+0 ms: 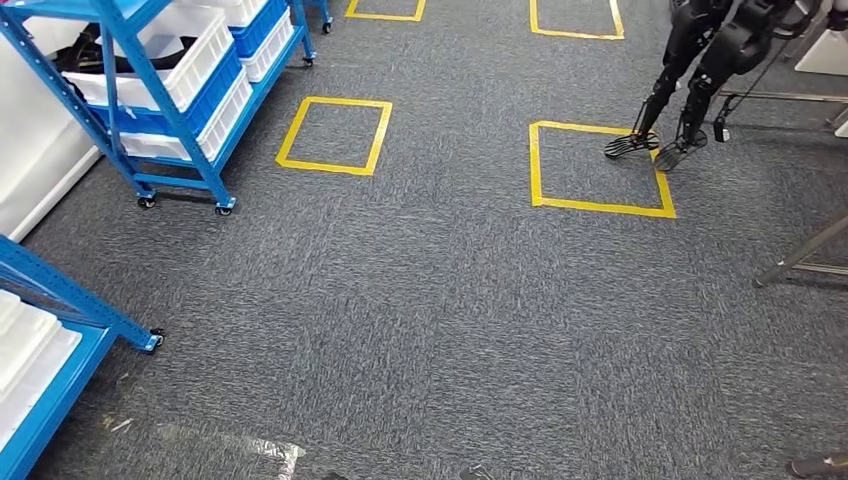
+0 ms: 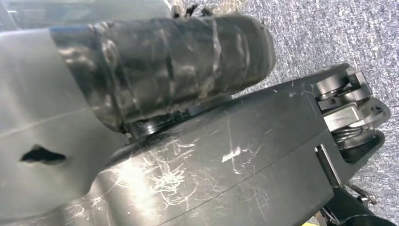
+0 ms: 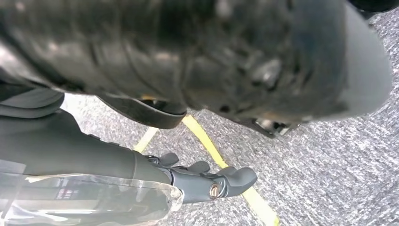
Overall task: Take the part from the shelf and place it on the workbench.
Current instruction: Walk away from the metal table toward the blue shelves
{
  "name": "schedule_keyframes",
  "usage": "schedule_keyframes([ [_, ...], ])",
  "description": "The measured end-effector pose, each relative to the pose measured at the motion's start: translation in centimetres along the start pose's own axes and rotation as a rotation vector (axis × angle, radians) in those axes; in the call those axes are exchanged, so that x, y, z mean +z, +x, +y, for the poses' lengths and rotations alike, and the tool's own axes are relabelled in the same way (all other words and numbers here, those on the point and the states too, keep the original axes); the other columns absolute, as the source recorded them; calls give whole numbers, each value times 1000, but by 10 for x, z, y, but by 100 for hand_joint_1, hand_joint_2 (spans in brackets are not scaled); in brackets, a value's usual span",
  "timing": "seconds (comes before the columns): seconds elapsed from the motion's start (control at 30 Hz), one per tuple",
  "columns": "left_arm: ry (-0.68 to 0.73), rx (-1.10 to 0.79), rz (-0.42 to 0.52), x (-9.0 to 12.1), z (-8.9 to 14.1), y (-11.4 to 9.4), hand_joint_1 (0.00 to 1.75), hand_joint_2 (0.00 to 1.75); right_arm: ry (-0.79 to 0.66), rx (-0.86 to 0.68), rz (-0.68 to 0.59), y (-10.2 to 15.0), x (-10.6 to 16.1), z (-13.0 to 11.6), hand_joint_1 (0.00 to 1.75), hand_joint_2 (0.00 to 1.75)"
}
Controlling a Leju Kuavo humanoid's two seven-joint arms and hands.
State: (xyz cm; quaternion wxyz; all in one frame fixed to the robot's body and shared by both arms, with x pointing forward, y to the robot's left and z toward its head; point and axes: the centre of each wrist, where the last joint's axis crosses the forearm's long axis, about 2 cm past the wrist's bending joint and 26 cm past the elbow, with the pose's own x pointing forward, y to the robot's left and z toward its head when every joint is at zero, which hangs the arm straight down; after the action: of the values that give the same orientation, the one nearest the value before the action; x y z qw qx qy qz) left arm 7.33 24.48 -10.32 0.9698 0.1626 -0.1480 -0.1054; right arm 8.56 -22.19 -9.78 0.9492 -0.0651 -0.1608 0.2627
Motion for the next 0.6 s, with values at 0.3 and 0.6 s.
schedule_keyframes([
  [0.3, -11, 14, 5, -1, 0, 10, 0, 0, 12, 32, 37, -10, -1, -1, 0, 0],
  [0.6, 2, 30, 17, -3, 4, 18, 0, 0, 25, 64, 40, -10, -1, -1, 0, 0],
])
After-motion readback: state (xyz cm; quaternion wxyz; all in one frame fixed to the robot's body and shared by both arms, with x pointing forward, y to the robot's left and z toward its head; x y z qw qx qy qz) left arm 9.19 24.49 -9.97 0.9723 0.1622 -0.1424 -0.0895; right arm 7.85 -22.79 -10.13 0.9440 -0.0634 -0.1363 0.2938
